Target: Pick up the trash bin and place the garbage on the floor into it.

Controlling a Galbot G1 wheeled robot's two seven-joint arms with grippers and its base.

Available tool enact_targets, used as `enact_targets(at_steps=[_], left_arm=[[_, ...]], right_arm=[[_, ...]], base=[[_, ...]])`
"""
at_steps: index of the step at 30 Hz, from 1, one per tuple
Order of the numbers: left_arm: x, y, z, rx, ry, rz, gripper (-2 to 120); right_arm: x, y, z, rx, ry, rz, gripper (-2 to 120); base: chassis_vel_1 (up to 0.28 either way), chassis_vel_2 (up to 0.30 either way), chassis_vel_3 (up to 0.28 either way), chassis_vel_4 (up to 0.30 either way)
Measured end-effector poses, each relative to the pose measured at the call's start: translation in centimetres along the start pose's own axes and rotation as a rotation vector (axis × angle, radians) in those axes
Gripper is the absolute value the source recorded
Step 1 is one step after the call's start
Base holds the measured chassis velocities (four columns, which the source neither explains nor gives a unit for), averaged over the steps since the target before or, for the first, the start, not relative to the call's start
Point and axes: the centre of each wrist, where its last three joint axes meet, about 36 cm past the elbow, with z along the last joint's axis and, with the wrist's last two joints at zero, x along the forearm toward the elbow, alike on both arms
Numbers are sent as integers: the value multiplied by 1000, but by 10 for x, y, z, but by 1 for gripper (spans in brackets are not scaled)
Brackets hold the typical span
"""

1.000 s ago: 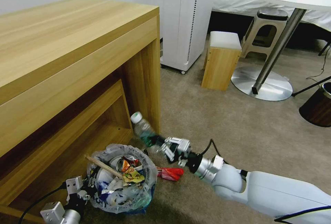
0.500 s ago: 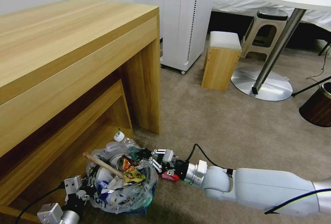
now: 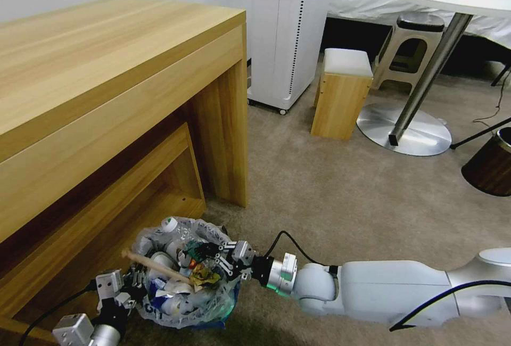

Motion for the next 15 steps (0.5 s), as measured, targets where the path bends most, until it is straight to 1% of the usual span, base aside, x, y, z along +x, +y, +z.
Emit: enact_targets(at_steps=[2, 3, 4, 5, 7, 8, 9, 10, 12, 13, 15], left_arm=[[0, 0, 1, 2, 1, 0, 3], [-1, 0, 2, 5, 2, 0, 3], [-2, -1, 3, 6, 2, 1, 3], [-2, -1, 3, 6, 2, 1, 3], [-3, -1, 4, 9, 3, 3, 3], [-3, -1, 4, 9, 4, 3, 3], [-3, -1, 4, 9, 4, 3, 3], [-4, -1, 5, 9, 6, 2, 3], [-4, 0, 6, 8, 9, 0, 3], [-4, 0, 6, 8, 9, 0, 3], [-4, -1, 6, 7, 9, 1, 3]], right_arm=[[0, 1, 0, -2, 2, 4, 3], [1, 2, 0, -4, 1, 6, 5], [2, 3, -1, -7, -2, 6, 10], [2, 3, -1, -7, -2, 6, 10], [2, 4, -5, -13, -14, 14, 19], [3, 4, -7, -14, -21, 17, 22], [3, 4, -7, -14, -21, 17, 22], [2, 4, -10, -15, -32, 22, 29], [2, 3, -15, -16, -51, 28, 37], [2, 3, -15, -16, -51, 28, 37], [3, 2, -18, -15, -61, 33, 47]], base=[[0, 0, 0, 0], [0, 0, 0, 0], [0, 0, 0, 0], [0, 0, 0, 0], [0, 0, 0, 0], [0, 0, 0, 0], [0, 0, 0, 0], [0, 0, 0, 0], [0, 0, 0, 0], [0, 0, 0, 0], [0, 0, 0, 0]])
